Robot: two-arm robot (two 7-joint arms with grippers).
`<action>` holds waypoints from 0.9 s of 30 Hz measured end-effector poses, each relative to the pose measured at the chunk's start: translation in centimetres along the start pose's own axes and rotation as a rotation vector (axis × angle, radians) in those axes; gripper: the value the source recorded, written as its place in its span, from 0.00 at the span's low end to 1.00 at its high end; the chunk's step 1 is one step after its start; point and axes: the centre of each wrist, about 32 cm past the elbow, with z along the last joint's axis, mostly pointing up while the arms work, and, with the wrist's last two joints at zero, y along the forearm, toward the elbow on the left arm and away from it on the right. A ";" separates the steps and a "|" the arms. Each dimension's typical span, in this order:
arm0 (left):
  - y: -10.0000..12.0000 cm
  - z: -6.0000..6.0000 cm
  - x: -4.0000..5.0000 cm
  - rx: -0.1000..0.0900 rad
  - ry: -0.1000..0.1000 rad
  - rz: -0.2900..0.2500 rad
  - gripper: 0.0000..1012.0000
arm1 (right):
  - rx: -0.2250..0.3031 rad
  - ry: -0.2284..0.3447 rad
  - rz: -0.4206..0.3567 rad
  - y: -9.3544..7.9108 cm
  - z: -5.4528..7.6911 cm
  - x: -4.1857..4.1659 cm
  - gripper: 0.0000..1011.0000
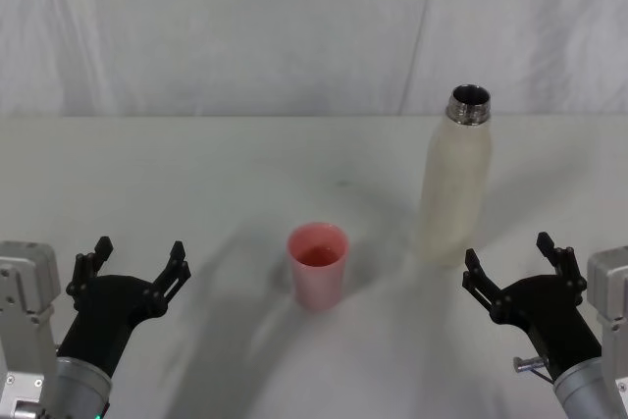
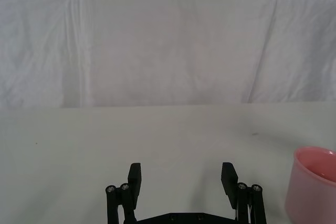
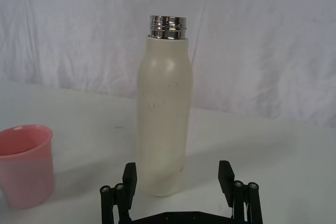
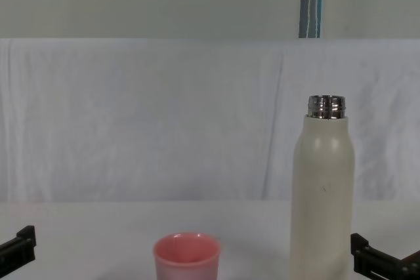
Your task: Grasp the thermos with one hand and pour water into the cup lid.
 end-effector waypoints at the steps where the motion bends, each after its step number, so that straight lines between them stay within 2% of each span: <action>1: 0.0 0.0 0.00 0.000 0.000 0.000 0.99 | 0.000 0.000 0.000 0.0 0.0 0.00 0.99; 27: 0.0 0.0 0.00 0.000 0.000 0.000 0.99 | 0.000 0.000 0.000 0.0 0.0 0.00 0.99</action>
